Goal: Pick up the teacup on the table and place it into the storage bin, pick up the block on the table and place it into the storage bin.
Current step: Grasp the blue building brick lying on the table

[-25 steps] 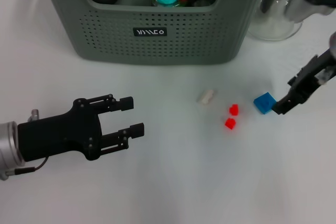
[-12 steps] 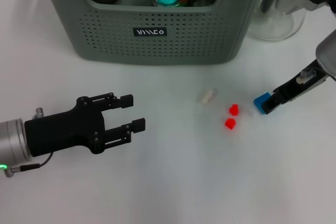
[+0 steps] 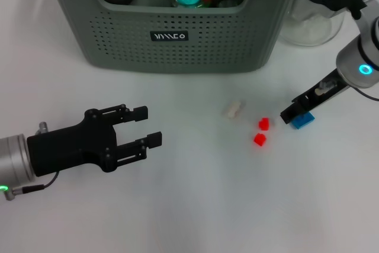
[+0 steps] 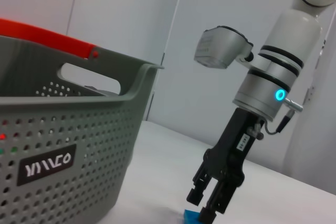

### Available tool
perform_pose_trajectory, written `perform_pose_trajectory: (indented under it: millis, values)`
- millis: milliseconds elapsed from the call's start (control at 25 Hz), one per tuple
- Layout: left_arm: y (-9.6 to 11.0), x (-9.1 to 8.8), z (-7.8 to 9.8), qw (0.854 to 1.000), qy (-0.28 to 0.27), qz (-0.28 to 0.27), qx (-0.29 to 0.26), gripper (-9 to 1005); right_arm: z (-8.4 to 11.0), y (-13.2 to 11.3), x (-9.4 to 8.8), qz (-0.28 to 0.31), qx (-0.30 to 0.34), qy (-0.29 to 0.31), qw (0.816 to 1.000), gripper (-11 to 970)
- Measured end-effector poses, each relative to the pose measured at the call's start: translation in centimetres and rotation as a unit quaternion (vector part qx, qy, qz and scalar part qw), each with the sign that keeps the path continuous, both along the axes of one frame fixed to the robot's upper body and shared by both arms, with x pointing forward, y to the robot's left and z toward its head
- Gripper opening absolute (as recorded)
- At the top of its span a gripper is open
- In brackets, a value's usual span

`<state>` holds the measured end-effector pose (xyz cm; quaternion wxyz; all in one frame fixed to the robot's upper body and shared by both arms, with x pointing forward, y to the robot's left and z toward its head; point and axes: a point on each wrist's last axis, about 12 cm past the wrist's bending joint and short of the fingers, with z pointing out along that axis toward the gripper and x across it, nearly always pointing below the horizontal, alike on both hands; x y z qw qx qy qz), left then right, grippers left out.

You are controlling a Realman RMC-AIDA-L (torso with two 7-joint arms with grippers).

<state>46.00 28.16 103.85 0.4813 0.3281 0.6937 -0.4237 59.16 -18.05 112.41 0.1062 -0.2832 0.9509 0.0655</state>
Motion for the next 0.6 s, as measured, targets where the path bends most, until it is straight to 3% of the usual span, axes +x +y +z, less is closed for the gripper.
perform_pose_trajectory:
  millis: [600]
  values:
    - [0.3, -0.1, 0.0, 1.000, 0.001, 0.008, -0.001, 624, -1.2, 0.3, 0.0, -0.003, -0.001, 0.006, 1.000, 732]
